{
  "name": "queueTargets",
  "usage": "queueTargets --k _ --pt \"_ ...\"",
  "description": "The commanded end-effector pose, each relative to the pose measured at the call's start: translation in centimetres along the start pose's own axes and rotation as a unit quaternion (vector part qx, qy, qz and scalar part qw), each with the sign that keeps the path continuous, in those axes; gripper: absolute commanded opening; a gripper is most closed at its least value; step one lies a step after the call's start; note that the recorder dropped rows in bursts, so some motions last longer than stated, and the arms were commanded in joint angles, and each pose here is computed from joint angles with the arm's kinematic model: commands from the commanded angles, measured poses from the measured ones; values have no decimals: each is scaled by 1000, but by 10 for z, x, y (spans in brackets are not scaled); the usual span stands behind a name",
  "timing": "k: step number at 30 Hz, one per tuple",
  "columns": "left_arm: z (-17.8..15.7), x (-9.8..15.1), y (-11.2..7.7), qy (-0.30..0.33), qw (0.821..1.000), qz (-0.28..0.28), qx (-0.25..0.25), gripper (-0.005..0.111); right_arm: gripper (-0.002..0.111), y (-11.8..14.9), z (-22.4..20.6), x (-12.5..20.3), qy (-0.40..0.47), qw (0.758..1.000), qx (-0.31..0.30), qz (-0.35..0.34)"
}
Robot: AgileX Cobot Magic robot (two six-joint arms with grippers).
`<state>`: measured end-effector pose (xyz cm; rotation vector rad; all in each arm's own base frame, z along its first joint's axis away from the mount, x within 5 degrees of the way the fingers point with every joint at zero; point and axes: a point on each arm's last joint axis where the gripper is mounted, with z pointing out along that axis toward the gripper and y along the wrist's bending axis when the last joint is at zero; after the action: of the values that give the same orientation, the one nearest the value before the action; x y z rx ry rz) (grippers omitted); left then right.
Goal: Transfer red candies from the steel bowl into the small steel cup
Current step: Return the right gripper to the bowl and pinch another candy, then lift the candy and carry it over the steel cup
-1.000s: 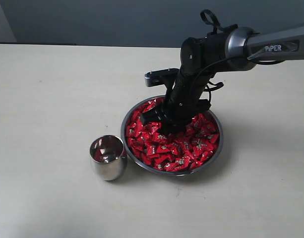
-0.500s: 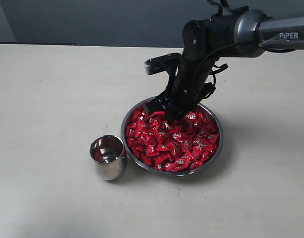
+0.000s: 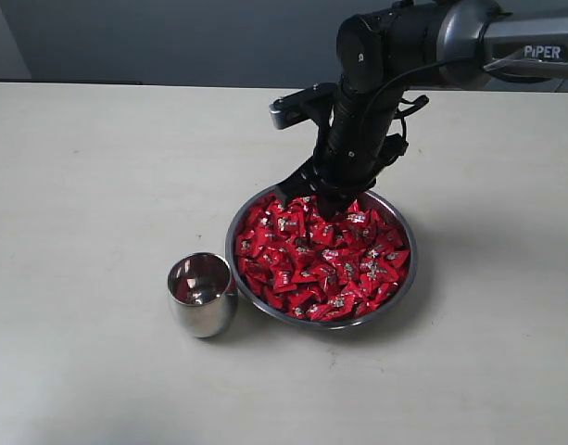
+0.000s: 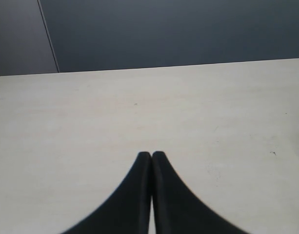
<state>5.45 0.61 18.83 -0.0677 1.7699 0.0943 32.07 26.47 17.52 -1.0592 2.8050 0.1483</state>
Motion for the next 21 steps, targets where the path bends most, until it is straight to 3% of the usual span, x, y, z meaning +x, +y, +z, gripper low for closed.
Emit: queueTargets --k 1,11,16,21 --pt "0 1 0 -1 1000 0 3 0 -1 -1 -3 -1 -4 1000 6 -4" --pt "0 1 0 -1 1000 0 3 0 -1 2 -38 -21 -93 995 2 -36" --pt "0 1 0 -1 1000 0 3 0 -1 18 -63 -35 -146 982 -71 -94" --pt "0 1 0 -1 1000 0 3 0 -1 46 -79 -38 -176 953 -169 -177"
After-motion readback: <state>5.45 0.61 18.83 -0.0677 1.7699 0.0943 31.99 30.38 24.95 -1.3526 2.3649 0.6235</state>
